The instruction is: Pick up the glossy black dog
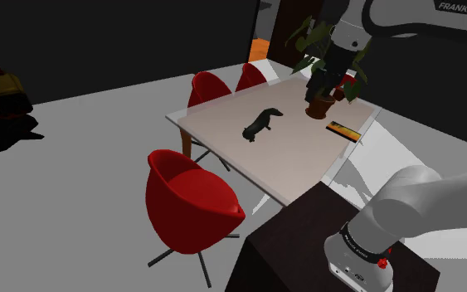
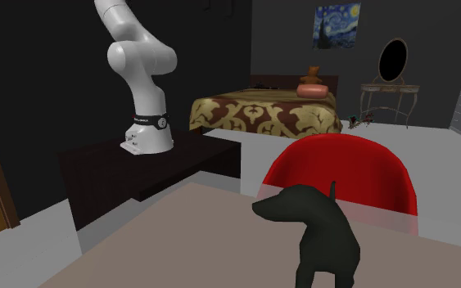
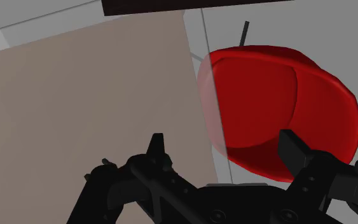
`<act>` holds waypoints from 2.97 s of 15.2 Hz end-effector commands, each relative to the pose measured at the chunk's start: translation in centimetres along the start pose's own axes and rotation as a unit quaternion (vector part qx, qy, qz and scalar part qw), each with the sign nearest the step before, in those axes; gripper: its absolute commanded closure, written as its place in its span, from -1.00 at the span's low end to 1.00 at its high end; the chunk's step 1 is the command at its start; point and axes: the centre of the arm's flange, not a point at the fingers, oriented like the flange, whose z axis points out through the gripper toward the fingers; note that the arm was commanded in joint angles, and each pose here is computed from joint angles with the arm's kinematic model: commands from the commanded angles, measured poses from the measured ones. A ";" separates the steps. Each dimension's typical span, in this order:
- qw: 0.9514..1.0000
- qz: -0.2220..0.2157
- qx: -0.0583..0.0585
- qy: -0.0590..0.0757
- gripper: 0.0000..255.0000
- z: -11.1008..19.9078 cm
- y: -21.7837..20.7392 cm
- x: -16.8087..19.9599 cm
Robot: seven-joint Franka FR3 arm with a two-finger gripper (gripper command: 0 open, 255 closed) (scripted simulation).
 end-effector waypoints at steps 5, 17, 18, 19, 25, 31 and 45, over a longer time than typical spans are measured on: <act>0.999 0.053 -0.010 -0.007 -1.00 3.8 -1.1 3.8; 0.977 0.209 -0.041 -0.027 -1.00 15.5 -1.6 15.3; 0.974 0.222 -0.044 -0.028 -1.00 16.5 -1.5 16.3; 0.970 0.235 -0.047 -0.030 -1.00 17.5 -1.3 17.2; 0.948 0.311 -0.062 -0.040 -1.00 23.5 0.4 22.5; 0.919 0.385 -0.076 -0.049 -1.00 29.6 3.1 27.4; 0.860 0.497 -0.098 -0.064 -1.00 41.4 9.3 33.6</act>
